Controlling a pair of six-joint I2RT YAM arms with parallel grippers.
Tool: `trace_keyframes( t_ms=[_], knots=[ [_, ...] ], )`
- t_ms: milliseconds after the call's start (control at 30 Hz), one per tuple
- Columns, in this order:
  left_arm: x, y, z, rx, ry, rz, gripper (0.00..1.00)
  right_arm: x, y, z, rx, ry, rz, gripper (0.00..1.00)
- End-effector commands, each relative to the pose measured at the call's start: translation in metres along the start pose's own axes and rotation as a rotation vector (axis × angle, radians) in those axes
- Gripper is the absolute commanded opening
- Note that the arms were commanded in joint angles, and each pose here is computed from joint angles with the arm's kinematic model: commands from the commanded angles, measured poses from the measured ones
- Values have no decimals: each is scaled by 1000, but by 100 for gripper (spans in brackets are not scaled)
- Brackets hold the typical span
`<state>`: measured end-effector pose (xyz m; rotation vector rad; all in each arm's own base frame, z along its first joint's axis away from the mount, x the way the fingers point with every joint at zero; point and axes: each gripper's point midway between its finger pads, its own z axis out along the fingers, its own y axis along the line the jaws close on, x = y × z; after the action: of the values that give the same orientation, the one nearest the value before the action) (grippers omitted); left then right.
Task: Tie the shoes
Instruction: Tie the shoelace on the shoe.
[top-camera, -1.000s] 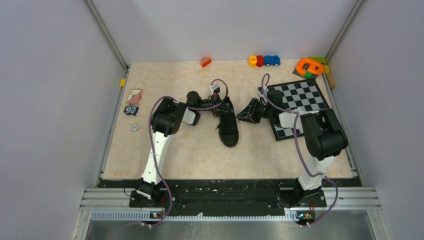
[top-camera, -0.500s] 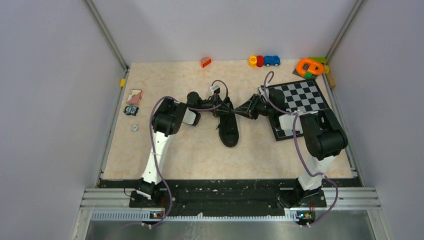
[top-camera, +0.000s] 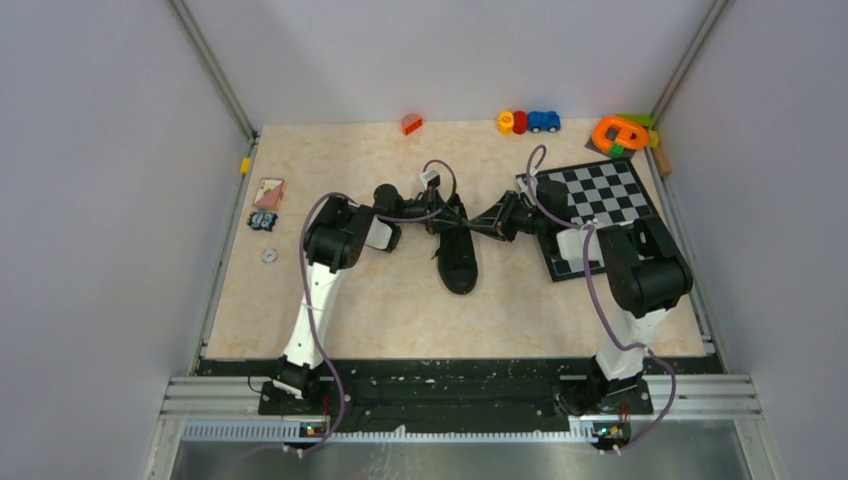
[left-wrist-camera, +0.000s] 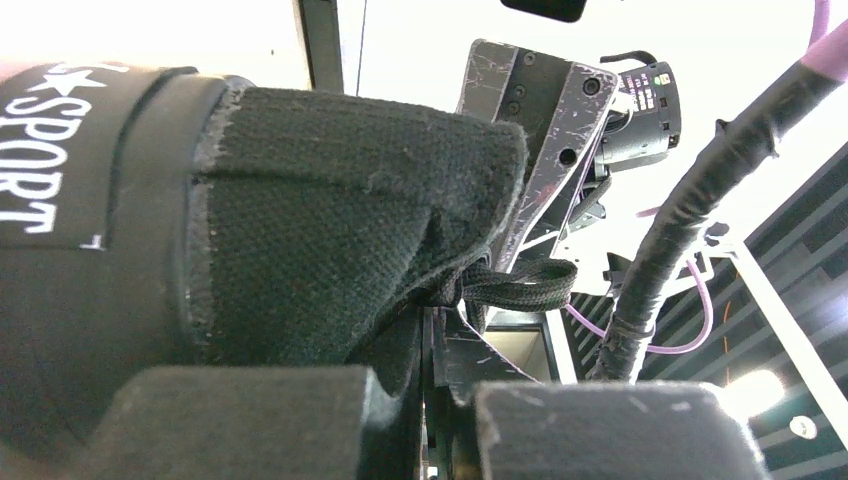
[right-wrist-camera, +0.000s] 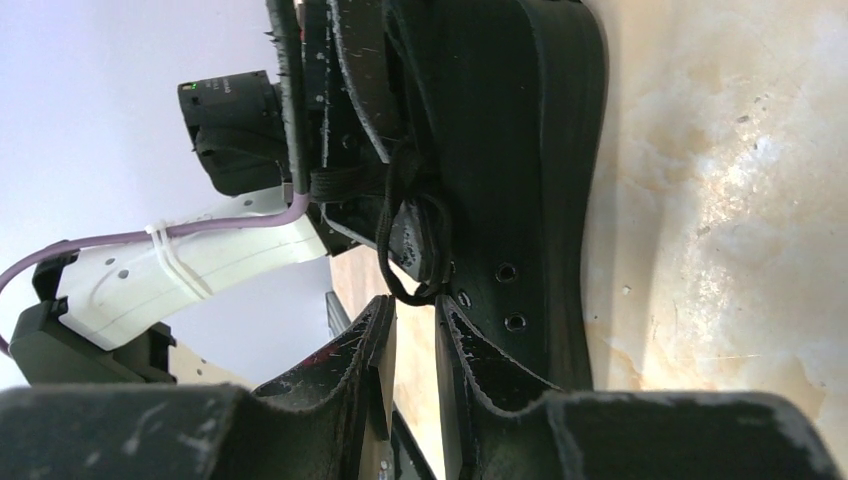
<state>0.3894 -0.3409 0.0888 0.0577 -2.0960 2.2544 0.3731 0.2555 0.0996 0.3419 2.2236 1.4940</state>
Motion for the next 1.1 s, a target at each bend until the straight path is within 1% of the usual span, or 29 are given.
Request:
trace_keyframes(
  t_ms=[0,500,633,800,1067],
  knots=[
    [-5,-8,0,29,-7,68,0,-3,4,5,-16,-4,-36,23],
    [-5,-10,0,35,-9,67,0,1,6,19,-42,14,-32,20],
    [-4,-9,0,37,-10,66,0,-1,12,18,-61,7,-34,20],
    [-5,-10,0,38,-9,67,0,-1,11,10,-36,-18,-39,19],
    [-4,-10,0,41,-8,67,0,-4,15,14,-70,-21,-26,20]
  ],
)
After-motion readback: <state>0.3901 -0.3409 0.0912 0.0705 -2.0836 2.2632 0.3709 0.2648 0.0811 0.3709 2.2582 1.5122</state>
